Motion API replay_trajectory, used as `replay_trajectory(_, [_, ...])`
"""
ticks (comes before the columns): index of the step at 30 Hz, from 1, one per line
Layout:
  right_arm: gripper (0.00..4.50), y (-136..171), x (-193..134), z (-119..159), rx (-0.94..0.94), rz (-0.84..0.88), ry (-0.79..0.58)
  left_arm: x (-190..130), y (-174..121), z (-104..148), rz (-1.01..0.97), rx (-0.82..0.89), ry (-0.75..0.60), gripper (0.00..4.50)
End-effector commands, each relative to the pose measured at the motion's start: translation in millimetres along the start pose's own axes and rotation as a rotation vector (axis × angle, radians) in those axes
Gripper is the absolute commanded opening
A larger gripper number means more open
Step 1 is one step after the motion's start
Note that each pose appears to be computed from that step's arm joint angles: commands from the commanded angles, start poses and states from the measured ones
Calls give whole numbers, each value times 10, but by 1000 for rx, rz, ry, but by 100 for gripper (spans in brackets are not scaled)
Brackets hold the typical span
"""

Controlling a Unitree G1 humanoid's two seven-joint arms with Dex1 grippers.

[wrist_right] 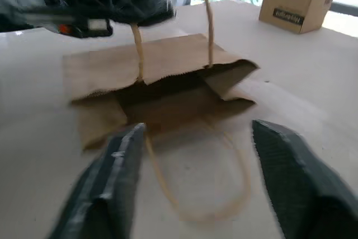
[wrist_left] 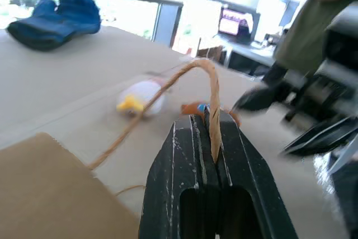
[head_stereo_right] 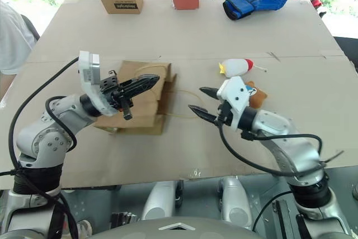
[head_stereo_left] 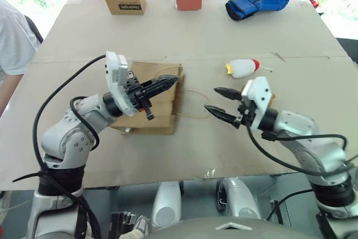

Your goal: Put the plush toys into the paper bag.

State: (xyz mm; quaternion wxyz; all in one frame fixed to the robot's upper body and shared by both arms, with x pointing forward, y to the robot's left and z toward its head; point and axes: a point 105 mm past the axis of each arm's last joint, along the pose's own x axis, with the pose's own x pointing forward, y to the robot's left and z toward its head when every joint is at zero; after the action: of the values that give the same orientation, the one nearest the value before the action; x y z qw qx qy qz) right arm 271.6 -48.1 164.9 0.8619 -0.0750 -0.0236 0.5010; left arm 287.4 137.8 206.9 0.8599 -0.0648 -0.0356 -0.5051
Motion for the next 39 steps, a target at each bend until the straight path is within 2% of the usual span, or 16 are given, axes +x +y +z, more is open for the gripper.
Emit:
replay_trajectory(1, [106, -45, 385, -214, 5, 24, 27, 102, -136, 68, -50, -7, -21, 0])
replay_trajectory(3, [8, -23, 614, -321, -1, 71, 49, 120, -158, 99, -59, -15, -27, 0])
replay_trajectory(4, [2, 0, 687, -350, -5, 95, 54, 124, -161, 119, -62, -20, -33, 0])
replay_trajectory(12, [2, 376, 1237, -470, 87, 335, 6, 231, -156, 284, -72, -18, -85, 0])
replay_trajectory(17, [2, 489, 1452, -652, 151, 349, 19, 236, -137, 510, -37, -43, -184, 0])
replay_trajectory(23, [2, 624, 1528, -881, 142, 368, 98, 204, -142, 749, 3, -39, -250, 0])
replay_trajectory(29, [2, 543, 1546, -1054, 103, 296, 175, 72, 2, 965, 104, -22, -301, 0])
replay_trajectory(35, [2, 295, 1574, -808, -23, 166, 96, -49, 102, 674, 179, 122, -167, 0])
replay_trajectory(37, [2, 314, 1521, -664, 68, 237, 72, -81, 101, 589, 168, 140, -136, 0])
replay_trajectory(39, [54, 300, 1436, -496, 52, 271, 31, -95, 100, 536, 156, 136, -121, 0])
